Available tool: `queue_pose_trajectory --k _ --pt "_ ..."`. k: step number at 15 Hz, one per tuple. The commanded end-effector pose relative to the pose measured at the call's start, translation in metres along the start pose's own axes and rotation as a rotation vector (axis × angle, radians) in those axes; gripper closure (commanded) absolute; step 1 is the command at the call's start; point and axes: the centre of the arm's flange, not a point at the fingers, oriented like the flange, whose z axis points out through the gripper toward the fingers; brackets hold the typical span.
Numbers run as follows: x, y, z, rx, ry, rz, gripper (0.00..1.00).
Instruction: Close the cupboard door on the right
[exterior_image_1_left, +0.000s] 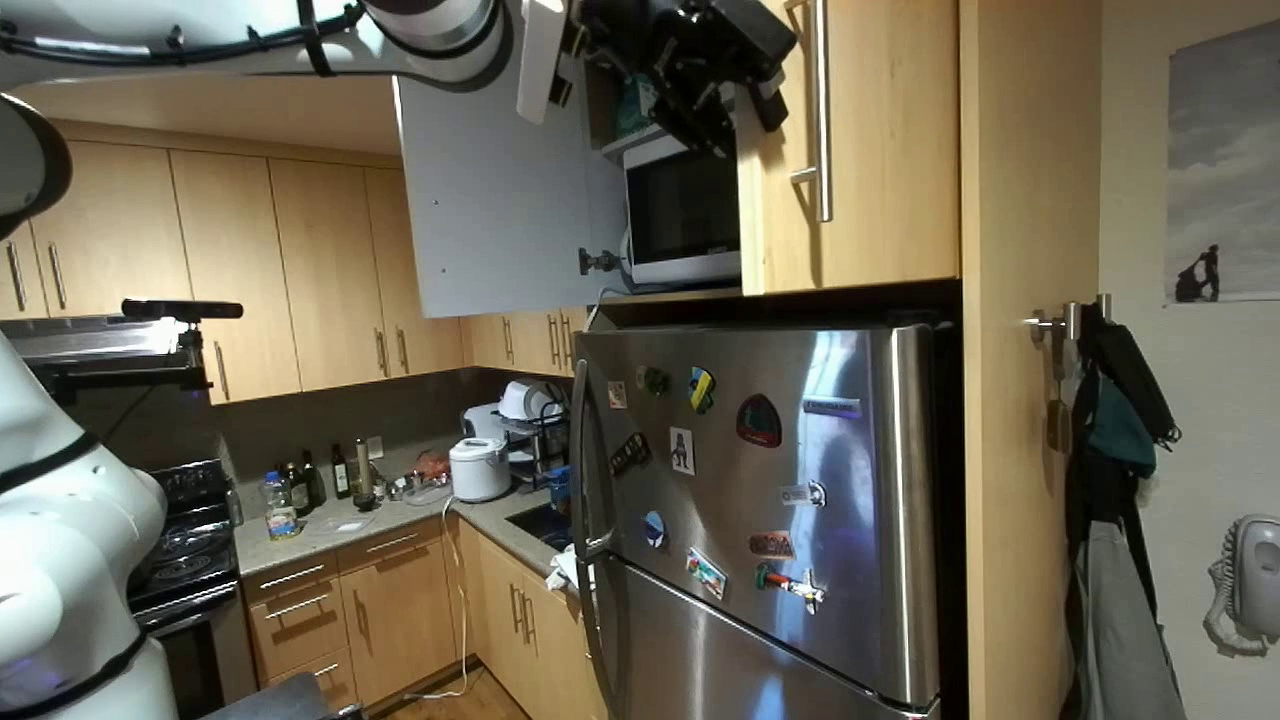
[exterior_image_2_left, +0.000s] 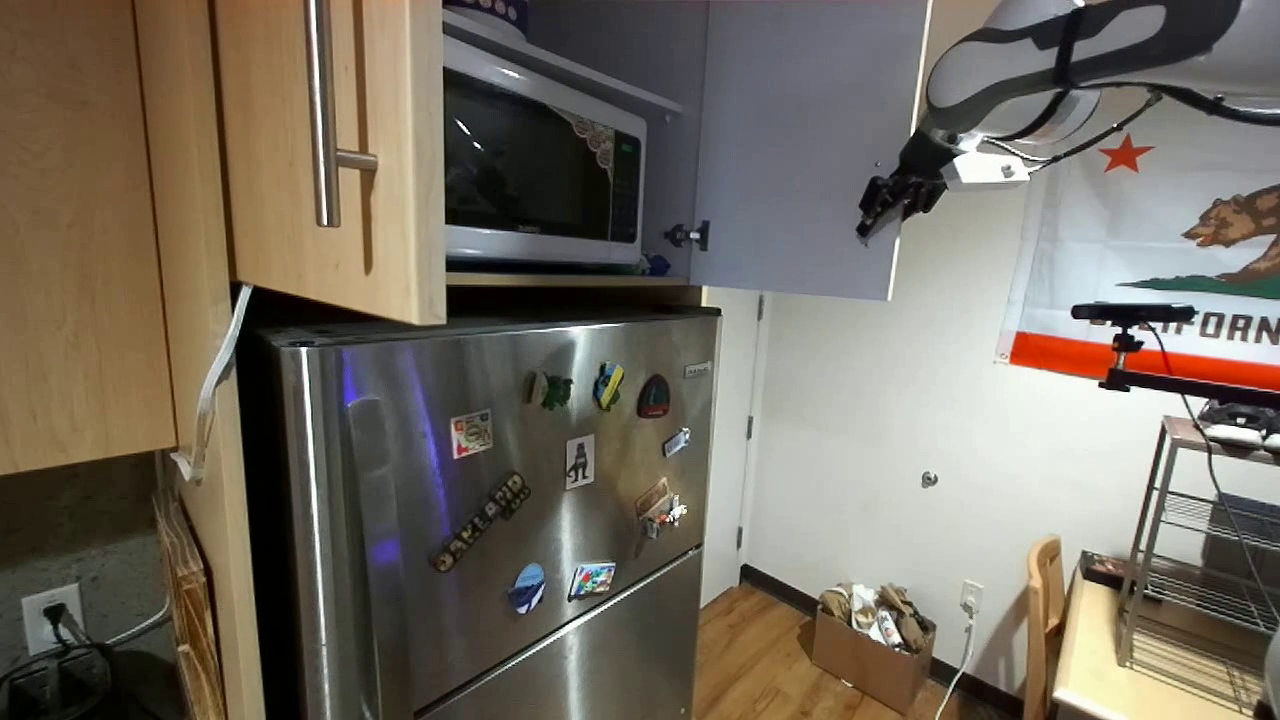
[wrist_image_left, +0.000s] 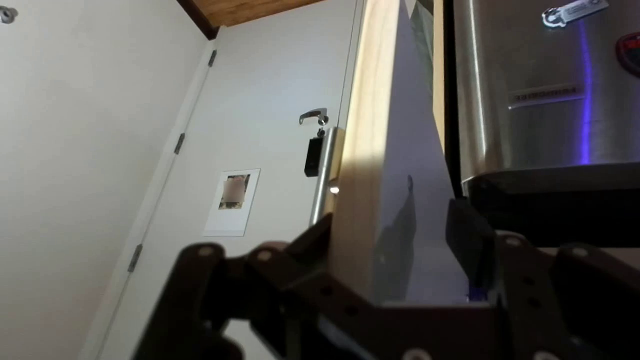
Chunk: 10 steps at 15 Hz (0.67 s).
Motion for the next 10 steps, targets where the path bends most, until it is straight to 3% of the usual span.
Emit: queue_pose_trajectory --k 1,10 --pt "-0.011 -0.066 -0.005 -0.008 0.025 -0.069 0.34" --pt "-0.023 -0.131 -0.016 0.003 0.039 -0.153 0.25"
